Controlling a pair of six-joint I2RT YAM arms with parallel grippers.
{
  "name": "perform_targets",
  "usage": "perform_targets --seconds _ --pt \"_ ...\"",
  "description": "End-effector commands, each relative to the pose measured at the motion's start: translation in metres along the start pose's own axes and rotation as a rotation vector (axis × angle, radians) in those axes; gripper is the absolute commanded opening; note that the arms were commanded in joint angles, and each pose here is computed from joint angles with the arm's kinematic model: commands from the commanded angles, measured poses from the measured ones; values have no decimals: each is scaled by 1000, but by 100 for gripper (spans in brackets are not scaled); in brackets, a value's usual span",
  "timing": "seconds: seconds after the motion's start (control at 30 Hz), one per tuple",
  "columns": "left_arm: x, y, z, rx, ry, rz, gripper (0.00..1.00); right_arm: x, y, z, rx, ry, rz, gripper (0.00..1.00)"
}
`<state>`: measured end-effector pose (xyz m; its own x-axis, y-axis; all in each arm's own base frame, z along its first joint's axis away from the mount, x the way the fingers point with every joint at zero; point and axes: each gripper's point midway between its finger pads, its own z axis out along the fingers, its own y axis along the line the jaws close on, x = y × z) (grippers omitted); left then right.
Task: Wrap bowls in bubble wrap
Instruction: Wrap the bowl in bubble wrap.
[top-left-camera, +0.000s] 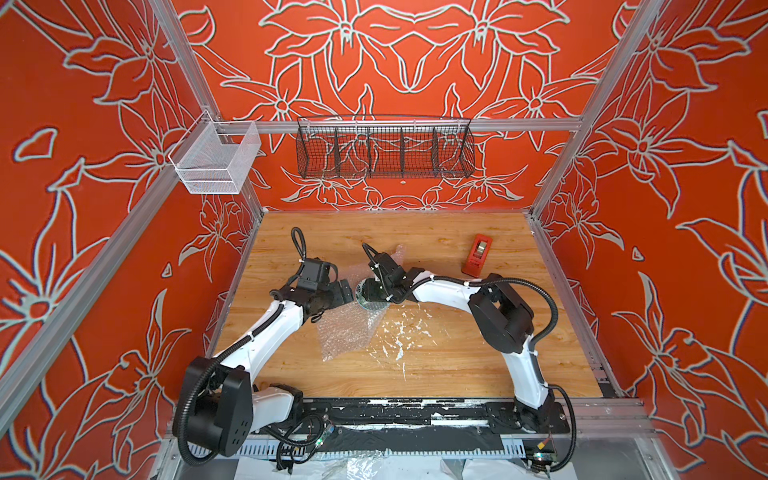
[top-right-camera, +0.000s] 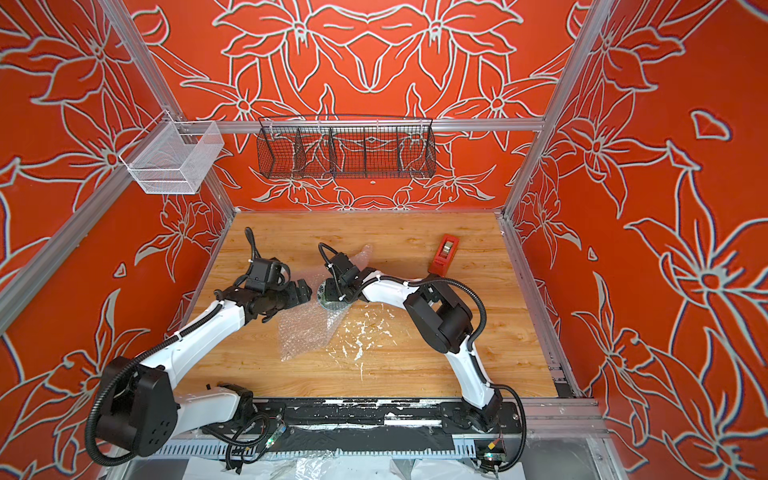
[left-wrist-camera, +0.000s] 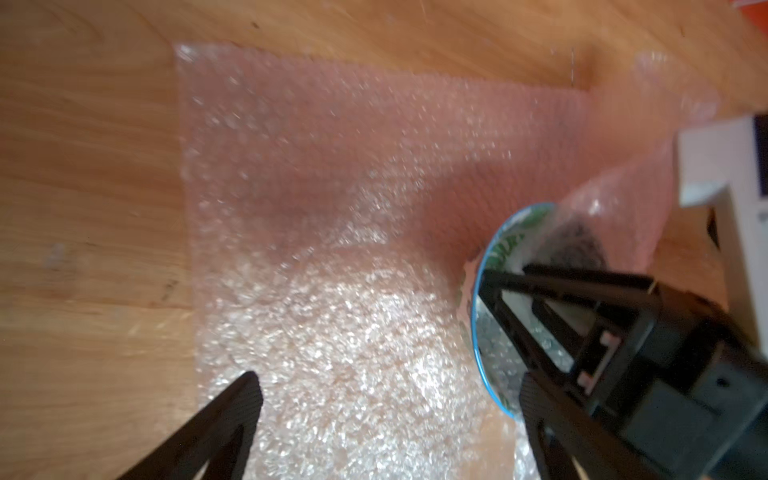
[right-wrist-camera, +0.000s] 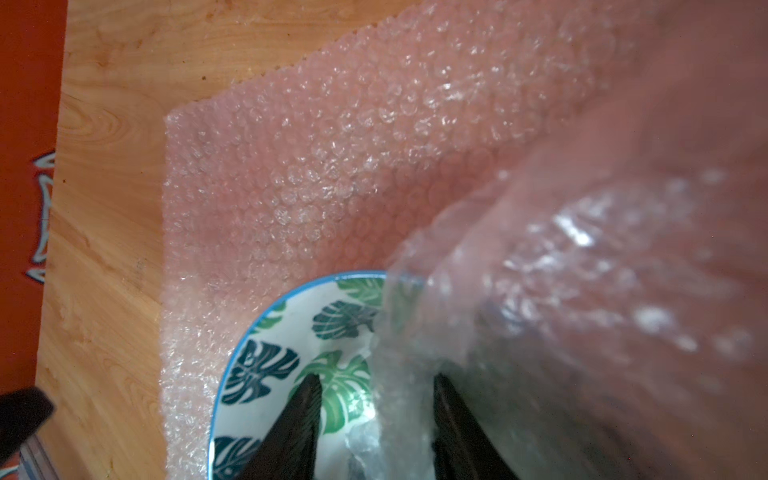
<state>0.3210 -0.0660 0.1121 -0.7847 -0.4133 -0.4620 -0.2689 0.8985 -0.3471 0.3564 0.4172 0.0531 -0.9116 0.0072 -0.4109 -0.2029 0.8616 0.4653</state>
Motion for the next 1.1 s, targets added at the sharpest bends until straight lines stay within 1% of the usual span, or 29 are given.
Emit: perform_targets --seconds 0.0,0.1,0.23,0.37,0.43,0.5,0.63,0.77,0.83,0.9,1.07 --pt "-7 32 3 -111 30 -89 97 14 -17 11 86 48 -2 46" --pt "-17 47 17 -124 62 -147 97 16 -16 12 100 59 -10 49" --pt "-32 56 36 -135 100 -165 97 16 -15 10 118 65 -18 51" --pt "-48 59 57 -133 133 -170 97 16 -14 8 130 65 -19 52" --pt "-54 60 67 -120 146 -179 97 16 -15 8 132 66 -19 53" --pt "-59 57 76 -77 146 -182 97 17 -16 9 135 71 -22 53" --pt "-57 55 86 -41 156 -221 97 18 -18 7 140 73 -26 53" --pt "-53 65 95 -99 193 -235 97 17 -16 5 137 68 -32 53" --pt "-50 68 100 -113 211 -236 100 16 -16 5 134 68 -32 54" --pt "-49 71 104 -126 220 -242 96 17 -15 5 133 69 -35 54" --pt "-44 73 113 -119 236 -244 93 18 -16 6 135 76 -41 54"
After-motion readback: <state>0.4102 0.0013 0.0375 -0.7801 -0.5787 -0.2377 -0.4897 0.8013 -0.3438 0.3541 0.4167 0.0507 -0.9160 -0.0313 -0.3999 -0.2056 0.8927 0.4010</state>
